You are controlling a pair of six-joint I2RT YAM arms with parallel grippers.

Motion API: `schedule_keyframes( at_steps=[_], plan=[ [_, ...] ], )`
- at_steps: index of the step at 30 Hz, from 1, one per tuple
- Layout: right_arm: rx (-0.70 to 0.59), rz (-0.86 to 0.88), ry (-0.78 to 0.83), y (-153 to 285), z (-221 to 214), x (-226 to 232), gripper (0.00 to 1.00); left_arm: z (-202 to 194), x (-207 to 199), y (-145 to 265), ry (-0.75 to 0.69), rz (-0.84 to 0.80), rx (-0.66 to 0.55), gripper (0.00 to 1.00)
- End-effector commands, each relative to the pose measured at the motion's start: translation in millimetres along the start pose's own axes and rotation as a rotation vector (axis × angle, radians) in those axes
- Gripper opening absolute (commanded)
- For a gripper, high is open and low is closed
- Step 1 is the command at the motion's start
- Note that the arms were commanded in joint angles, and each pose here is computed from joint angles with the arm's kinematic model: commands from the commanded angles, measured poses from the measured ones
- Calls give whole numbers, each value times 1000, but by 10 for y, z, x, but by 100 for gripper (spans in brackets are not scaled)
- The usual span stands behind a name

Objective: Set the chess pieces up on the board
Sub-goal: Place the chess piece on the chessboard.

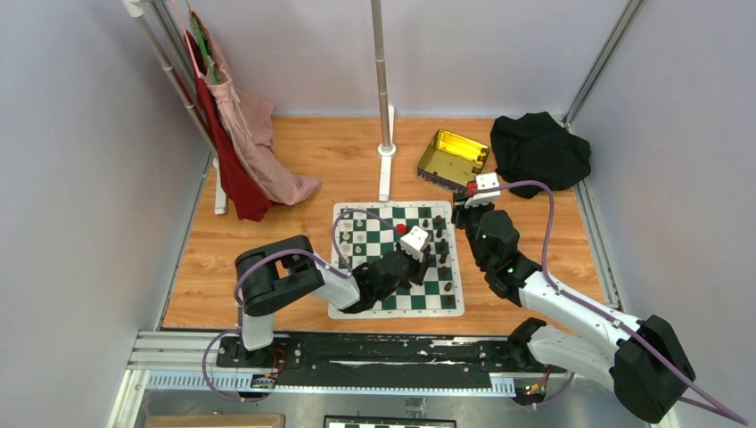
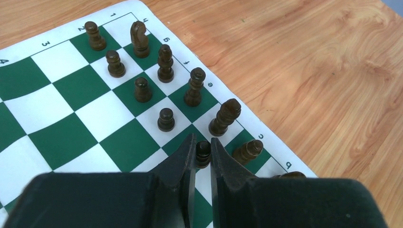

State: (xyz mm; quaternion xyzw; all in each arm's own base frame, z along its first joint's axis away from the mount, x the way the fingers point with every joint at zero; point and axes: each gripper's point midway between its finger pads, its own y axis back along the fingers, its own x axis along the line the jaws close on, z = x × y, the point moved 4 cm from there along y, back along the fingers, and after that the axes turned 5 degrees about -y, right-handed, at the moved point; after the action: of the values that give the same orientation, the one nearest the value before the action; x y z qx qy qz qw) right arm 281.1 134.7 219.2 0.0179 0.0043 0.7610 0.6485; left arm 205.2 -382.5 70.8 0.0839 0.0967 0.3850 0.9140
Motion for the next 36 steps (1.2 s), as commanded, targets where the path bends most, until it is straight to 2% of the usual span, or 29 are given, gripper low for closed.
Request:
schedule_keyframes(
  at_steps=[1, 20, 36],
  plan=[
    [-29, -14, -18, -20, 30, -34, 41, 107, -24, -55, 11, 15, -66, 1],
    [-26, -13, -10, -13, -8, -45, 41, 28, 6, -149, 19, 52, -76, 5],
    [-17, -15, -4, -41, -40, -54, 41, -49, 20, -196, 21, 67, -66, 14]
  ],
)
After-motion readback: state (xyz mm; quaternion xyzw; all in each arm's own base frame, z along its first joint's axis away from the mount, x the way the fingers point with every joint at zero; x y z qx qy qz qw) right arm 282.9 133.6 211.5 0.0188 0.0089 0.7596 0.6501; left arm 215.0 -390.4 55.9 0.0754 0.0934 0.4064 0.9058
